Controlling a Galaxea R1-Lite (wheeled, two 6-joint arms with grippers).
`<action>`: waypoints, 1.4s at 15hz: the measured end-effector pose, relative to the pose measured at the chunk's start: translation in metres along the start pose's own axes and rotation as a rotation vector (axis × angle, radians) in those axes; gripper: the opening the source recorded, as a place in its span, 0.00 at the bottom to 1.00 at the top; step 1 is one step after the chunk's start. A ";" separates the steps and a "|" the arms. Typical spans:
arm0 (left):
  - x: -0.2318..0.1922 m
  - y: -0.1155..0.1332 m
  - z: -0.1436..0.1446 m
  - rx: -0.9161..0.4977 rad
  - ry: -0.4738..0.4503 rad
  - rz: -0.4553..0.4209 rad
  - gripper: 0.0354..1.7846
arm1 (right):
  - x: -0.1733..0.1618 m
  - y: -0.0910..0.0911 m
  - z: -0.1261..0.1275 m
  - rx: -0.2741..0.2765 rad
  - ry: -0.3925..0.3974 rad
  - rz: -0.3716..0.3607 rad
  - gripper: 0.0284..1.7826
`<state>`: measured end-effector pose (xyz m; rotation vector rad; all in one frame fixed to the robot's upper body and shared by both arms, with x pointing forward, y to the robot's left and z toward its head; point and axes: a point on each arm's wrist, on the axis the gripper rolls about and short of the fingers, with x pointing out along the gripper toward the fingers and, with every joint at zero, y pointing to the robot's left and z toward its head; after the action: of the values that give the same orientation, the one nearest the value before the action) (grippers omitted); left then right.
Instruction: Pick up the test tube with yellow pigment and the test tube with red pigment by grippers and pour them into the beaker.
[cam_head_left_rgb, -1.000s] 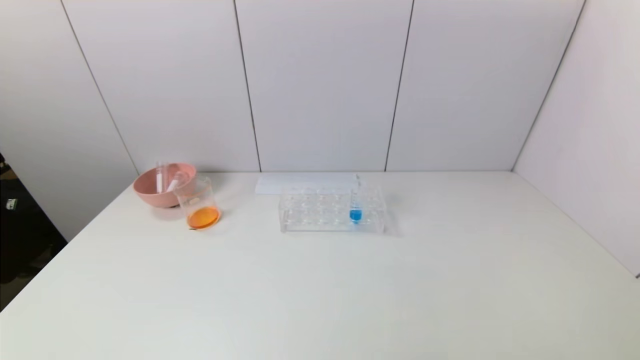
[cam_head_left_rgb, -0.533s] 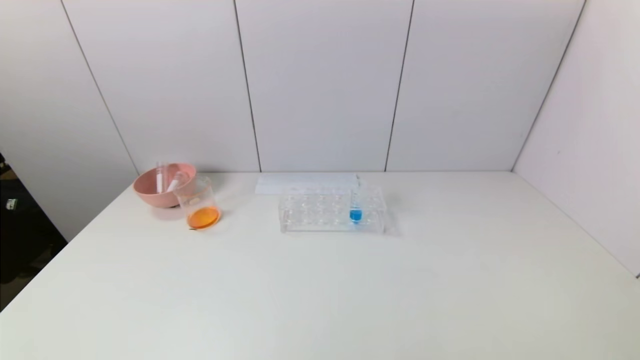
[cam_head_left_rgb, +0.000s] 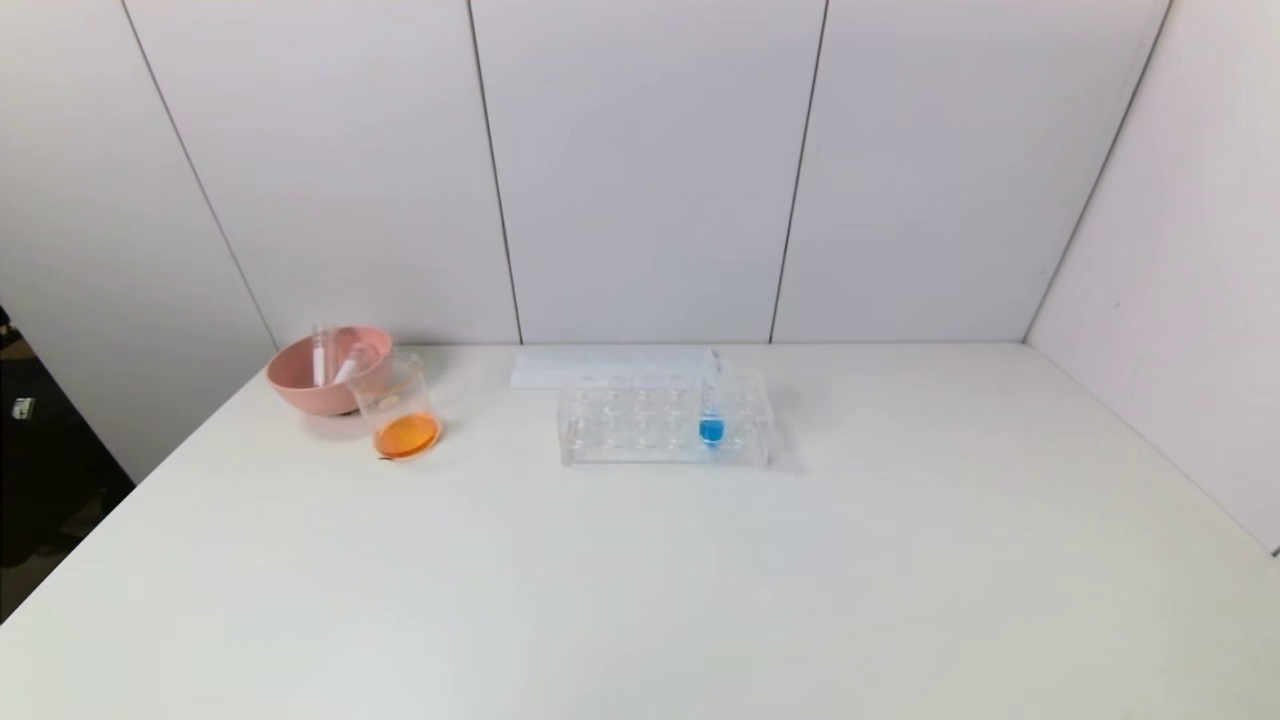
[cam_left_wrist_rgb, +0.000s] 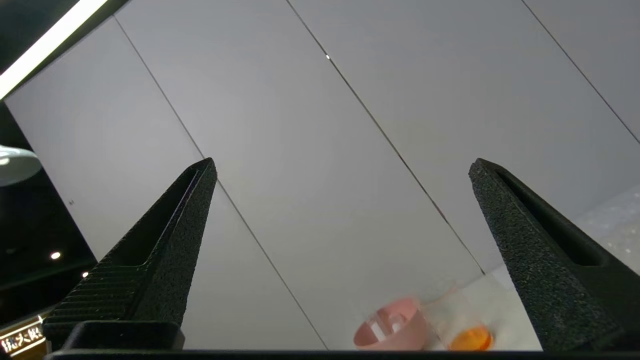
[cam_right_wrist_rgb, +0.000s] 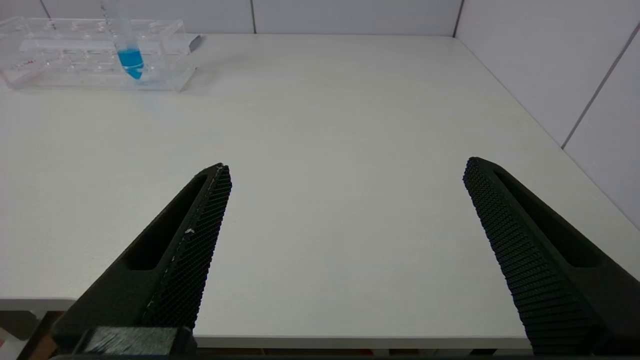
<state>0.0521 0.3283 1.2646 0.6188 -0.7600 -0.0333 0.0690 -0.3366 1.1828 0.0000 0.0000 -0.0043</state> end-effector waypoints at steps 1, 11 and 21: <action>-0.001 -0.004 -0.006 -0.014 0.050 -0.032 0.99 | 0.000 0.000 0.000 0.000 0.000 0.000 0.95; -0.029 -0.039 -0.053 -0.170 0.607 -0.232 0.99 | 0.000 0.000 0.000 0.000 0.000 0.000 0.95; -0.040 -0.044 -0.059 -0.550 0.748 -0.061 0.99 | 0.000 0.000 0.000 0.000 0.000 0.001 0.95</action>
<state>0.0701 0.3324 1.1829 0.0958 0.0097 -0.0599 0.0690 -0.3366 1.1828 0.0000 0.0000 -0.0036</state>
